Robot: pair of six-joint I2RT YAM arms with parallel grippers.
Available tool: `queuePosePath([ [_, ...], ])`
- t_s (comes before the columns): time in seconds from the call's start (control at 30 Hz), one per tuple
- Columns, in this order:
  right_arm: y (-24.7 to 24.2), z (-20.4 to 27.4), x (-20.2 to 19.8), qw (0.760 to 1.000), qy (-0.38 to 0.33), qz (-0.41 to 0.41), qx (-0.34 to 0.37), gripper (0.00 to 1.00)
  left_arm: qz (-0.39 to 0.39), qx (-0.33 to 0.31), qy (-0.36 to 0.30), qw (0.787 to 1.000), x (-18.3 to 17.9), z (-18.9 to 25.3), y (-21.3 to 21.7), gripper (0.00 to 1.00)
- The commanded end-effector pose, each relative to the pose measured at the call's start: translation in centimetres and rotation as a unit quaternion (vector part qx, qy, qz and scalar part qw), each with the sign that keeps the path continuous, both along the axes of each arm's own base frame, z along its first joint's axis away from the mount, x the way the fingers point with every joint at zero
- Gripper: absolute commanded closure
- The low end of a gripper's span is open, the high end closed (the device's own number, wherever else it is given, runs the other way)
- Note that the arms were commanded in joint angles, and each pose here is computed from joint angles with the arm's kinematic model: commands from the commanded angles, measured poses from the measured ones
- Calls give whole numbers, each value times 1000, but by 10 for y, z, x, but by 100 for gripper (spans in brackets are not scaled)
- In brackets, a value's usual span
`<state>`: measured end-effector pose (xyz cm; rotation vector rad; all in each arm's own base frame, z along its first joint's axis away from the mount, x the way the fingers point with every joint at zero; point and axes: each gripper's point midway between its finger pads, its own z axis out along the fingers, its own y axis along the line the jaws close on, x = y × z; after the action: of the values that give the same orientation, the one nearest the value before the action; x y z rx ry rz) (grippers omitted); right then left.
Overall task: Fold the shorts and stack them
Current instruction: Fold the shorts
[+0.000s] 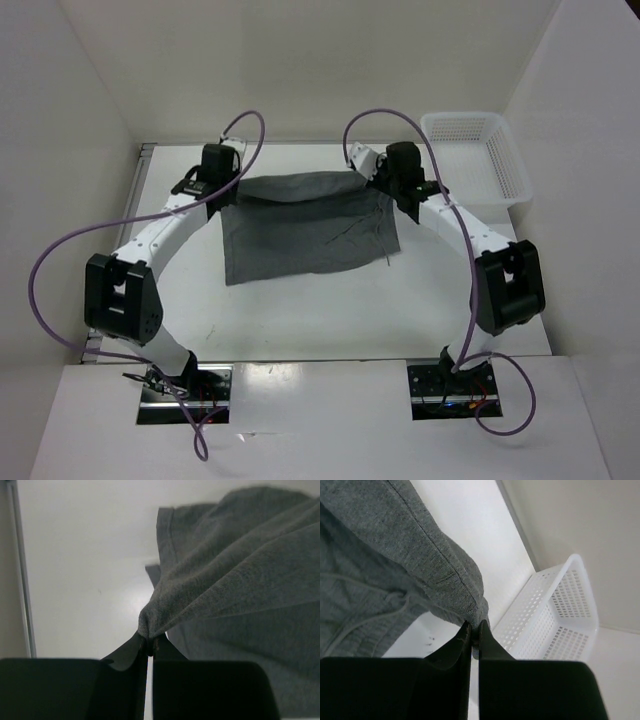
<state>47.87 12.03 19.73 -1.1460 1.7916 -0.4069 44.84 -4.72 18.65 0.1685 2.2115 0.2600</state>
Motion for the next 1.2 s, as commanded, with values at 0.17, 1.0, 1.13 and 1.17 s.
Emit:
queuePosePath([
  [0.17, -3, -64, -83, 988, 71, 95, -100, 100, -25, 21, 98, 995, -108, -64, 9, 100],
  [1.0, -13, -82, -130, 973, 141, 143, -115, 100, -74, 45, 213, 973, -176, -119, 0, 100],
  [1.13, -21, -82, -131, 974, 151, 134, -105, 100, -73, 52, 239, 967, -192, -138, 6, 100],
  [1.17, -23, -89, -136, 971, 161, 137, -111, 100, -79, 46, 245, 965, -196, -141, 4, 100],
])
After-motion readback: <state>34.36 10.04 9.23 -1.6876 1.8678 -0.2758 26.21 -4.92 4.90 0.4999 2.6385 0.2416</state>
